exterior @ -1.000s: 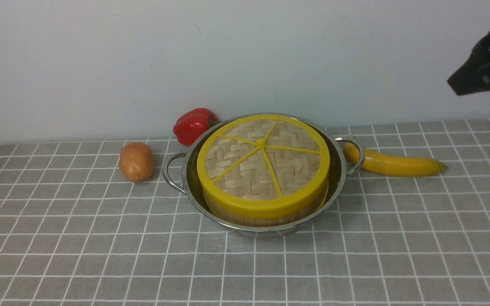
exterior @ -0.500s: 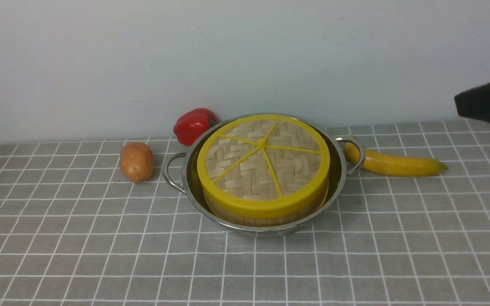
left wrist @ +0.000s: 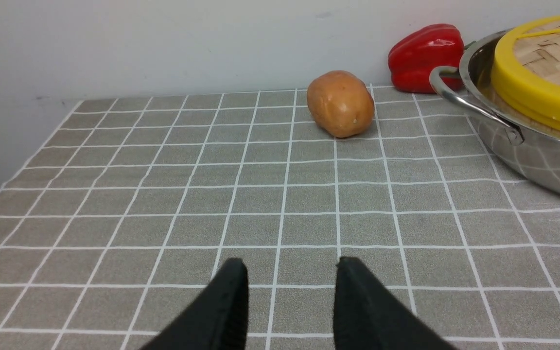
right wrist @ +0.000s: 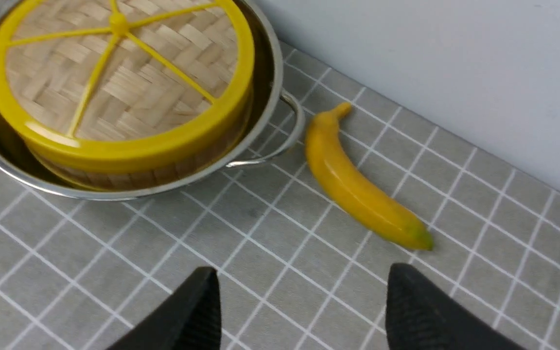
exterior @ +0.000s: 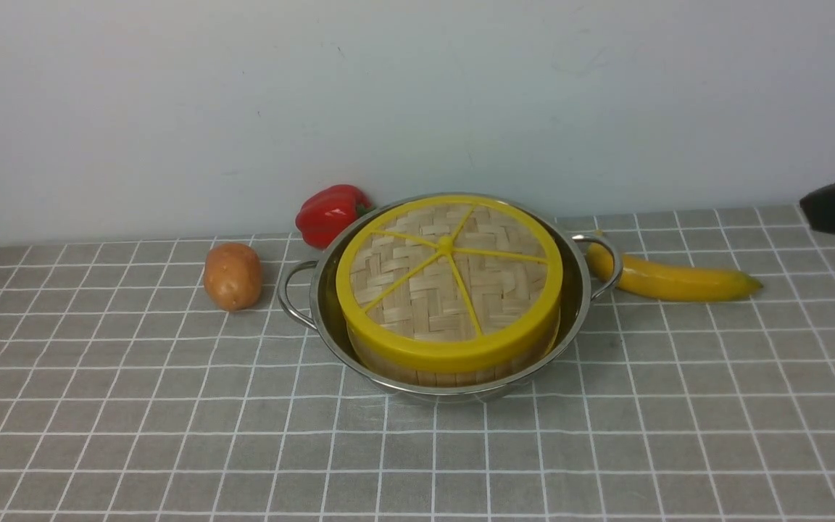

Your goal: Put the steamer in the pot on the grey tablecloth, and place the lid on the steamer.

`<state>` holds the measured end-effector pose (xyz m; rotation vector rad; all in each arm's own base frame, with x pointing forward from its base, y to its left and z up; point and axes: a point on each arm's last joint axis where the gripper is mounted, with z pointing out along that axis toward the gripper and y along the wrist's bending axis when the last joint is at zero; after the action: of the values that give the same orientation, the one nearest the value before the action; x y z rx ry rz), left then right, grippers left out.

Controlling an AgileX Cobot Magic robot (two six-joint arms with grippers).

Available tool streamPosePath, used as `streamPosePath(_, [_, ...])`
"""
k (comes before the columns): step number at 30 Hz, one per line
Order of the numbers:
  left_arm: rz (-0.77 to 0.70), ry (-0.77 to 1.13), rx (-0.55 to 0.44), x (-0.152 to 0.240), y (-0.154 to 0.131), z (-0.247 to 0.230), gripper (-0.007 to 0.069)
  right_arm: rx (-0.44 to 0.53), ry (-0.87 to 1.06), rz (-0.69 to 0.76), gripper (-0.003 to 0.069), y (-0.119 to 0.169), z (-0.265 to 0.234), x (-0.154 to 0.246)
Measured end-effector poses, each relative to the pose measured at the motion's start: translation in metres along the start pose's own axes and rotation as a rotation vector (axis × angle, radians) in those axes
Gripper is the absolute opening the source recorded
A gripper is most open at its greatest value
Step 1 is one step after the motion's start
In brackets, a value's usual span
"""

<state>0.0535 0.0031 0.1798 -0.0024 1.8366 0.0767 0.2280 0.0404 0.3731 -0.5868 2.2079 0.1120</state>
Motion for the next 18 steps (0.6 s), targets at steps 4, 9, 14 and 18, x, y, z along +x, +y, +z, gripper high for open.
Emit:
streamPosePath(4, [0.0, 0.0, 0.0, 0.0, 0.0, 0.0, 0.0243, 0.027, 0.006, -0.087, 0.0444, 0.003, 0.001, -0.001])
streamPosePath(9, [0.0, 0.0, 0.0, 0.0, 0.0, 0.0, 0.0243, -0.016, -0.026, 0.0, 0.0442, 0.008, 0.004, -0.001])
streamPosePath(14, [0.0, 0.0, 0.0, 0.0, 0.0, 0.0, 0.0243, -0.087, 0.02, 0.08, 0.0442, 0.018, 0.018, 0.019])
streamPosePath(18, [0.0, 0.0, 0.0, 0.0, 0.0, 0.0, 0.0243, -0.099, 0.056, 0.096, 0.0442, 0.021, 0.025, 0.034])
